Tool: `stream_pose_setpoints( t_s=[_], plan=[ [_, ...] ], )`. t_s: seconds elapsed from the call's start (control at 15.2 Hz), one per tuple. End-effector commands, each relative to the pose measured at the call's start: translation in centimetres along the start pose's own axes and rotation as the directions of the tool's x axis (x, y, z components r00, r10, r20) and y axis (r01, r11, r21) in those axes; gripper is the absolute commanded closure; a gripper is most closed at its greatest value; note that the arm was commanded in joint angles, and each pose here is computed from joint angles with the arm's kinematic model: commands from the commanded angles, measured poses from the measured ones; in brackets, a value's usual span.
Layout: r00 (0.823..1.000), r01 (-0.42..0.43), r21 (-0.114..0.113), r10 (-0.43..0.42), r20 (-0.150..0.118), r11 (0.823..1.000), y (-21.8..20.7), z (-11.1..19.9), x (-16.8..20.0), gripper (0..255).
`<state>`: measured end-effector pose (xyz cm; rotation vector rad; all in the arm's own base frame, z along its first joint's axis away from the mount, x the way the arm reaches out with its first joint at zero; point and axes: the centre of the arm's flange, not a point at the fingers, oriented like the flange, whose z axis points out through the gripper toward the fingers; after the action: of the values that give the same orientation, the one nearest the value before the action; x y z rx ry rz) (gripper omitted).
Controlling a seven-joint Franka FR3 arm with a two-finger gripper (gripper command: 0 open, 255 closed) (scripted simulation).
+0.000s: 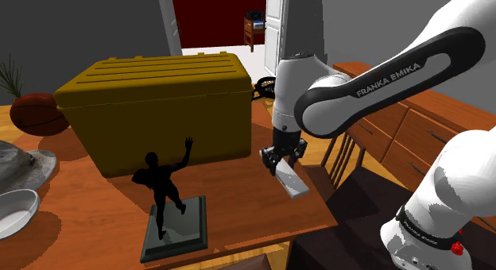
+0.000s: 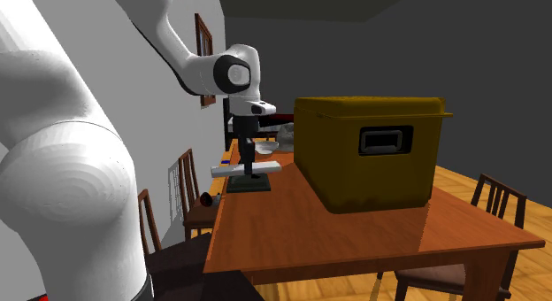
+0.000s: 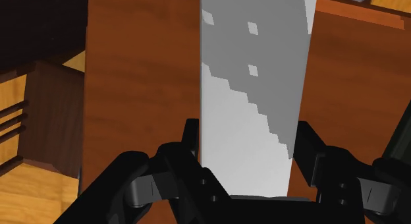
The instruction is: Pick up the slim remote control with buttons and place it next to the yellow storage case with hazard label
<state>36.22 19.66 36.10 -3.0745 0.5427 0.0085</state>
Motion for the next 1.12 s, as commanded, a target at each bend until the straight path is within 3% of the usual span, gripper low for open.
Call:
stream_pose_setpoints(
  t_s=[0.0, 1.06],
  plan=[
    [1.0, 0.0, 0.0, 0.0, 0.0, 1.0, 0.0, -1.1, 0.0, 255],
    [1.0, 0.0, 0.0, 0.0, 0.0, 1.0, -0.2, -9.5, -0.1, 255]
  ],
)
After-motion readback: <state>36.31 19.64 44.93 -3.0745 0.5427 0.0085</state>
